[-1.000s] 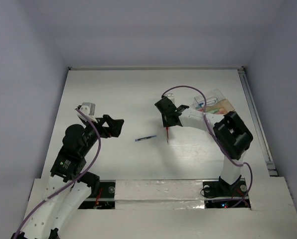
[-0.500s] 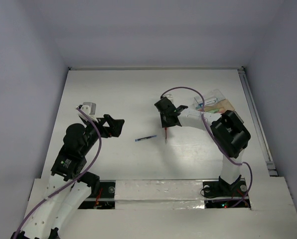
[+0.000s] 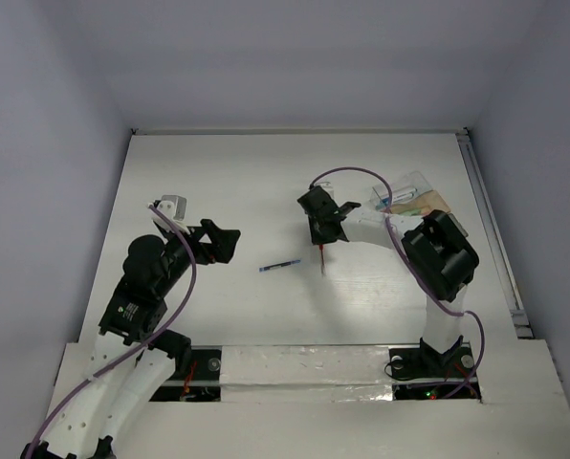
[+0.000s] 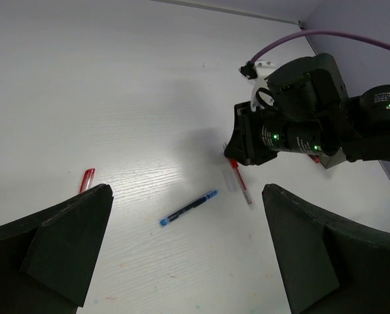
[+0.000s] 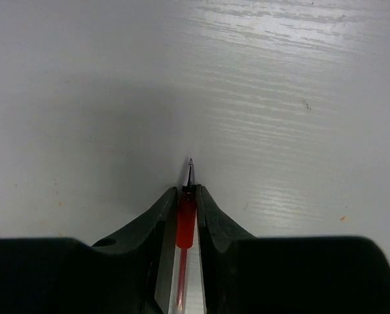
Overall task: Sort the stationery into containers
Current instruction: Pick up the pen from the center of the board.
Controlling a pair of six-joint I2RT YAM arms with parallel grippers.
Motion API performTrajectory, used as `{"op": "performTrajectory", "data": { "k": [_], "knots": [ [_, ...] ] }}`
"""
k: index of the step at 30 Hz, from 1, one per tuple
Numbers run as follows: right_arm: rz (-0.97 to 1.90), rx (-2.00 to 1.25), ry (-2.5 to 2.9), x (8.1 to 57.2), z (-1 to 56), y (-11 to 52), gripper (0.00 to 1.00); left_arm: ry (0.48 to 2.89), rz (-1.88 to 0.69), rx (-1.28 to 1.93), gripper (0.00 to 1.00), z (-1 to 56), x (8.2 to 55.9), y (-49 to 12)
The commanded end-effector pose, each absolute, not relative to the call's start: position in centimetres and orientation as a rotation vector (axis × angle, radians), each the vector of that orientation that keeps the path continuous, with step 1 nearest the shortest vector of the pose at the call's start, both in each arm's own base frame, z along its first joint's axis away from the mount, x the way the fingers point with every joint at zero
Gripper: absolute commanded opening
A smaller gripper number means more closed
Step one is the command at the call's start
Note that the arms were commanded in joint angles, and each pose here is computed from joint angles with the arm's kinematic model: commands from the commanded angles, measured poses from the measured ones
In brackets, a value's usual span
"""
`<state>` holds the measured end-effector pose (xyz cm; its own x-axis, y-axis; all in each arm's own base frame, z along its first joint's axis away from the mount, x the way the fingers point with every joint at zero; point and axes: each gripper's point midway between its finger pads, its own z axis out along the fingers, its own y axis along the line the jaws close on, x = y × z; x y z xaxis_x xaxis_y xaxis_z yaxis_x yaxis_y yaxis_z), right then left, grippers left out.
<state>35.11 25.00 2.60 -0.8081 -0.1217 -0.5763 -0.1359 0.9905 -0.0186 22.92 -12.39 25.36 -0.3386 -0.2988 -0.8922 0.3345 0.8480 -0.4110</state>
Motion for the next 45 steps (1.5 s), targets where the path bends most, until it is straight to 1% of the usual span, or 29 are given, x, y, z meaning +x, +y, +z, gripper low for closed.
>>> {"op": "performTrajectory", "data": {
  "k": [1, 4, 5, 6, 9, 18, 21, 27, 28, 30, 31, 33, 34, 36, 40, 45],
  "knots": [
    [-0.035, -0.161, 2.547, 35.2, 1.5, 23.4, 0.23, 1.751, -0.68, 0.048, 0.99, 26.9, 23.2, -12.9],
    [-0.04, -0.148, 2.545, 35.5, 1.5, 23.1, 0.21, 1.759, -0.688, 0.056, 0.98, 26.7, 23.2, -13.1],
    [-0.039, -0.146, 2.544, 35.4, 1.5, 23.1, 0.17, 1.759, -0.691, 0.058, 0.98, 26.7, 23.2, -13.2],
    [-0.04, -0.136, 2.544, 35.6, 1.6, 22.8, 0.09, 1.759, -0.692, 0.059, 0.98, 26.7, 23.2, -13.2],
    [-0.032, -0.13, 2.512, 36.2, 2.6, 22.9, 0.0, 1.761, -0.696, 0.063, 0.98, 26.7, 23.3, -13.3],
    [0.036, -0.142, 2.361, 38.2, 8.2, 23.7, 0.0, 1.788, -0.763, 0.13, 0.95, 26.1, 23.1, -14.7],
    [0.146, -0.151, 2.279, 38.4, 11.5, 24.7, 0.0, 1.773, -0.811, 0.172, 0.93, 26.3, 22.5, -15.4],
    [0.538, -0.182, 2.089, 36.9, 17.4, 29.0, 0.0, 1.816, -0.905, 0.25, 0.88, 25.2, 22.2, -17.2],
    [0.649, -0.178, 2.028, 36.7, 19.0, 30.7, 0.0, 1.835, -0.917, 0.257, 0.84, 24.7, 22.2, -17.5],
    [0.751, -0.172, 1.973, 35.9, 20.5, 32.1, 0.0, 1.848, -0.948, 0.28, 0.79, 24.4, 22.1, -18.0],
    [0.848, -0.167, 1.916, 35.3, 22.2, 33.7, 0.0, 1.861, -0.958, 0.282, 0.75, 24.1, 22.1, -18.2],
    [0.931, -0.161, 1.863, 34.7, 23.7, 35.1, 0.0, 1.87, -0.979, 0.292, 0.7, 23.9, 22.0, -18.5],
    [0.988, -0.141, 1.806, 34.5, 25.3, 35.9, 0.0, 1.879, -0.98, 0.289, 0.66, 23.7, 22.1, -18.5],
    [1.084, -0.181, 1.758, 33.0, 26.6, 37.9, 0.0, 1.887, -0.981, 0.28, 0.63, 23.5, 22.3, -18.5],
    [1.227, -0.197, 1.625, 31.7, 29.9, 40.5, 0.0, 1.921, -0.979, 0.268, 0.6, 22.6, 22.5, -18.6],
    [1.334, -0.207, 1.562, 30.0, 31.2, 42.3, 0.0, 1.958, -0.952, 0.24, 0.57, 21.9, 23.0, -18.3]
  ]
}}
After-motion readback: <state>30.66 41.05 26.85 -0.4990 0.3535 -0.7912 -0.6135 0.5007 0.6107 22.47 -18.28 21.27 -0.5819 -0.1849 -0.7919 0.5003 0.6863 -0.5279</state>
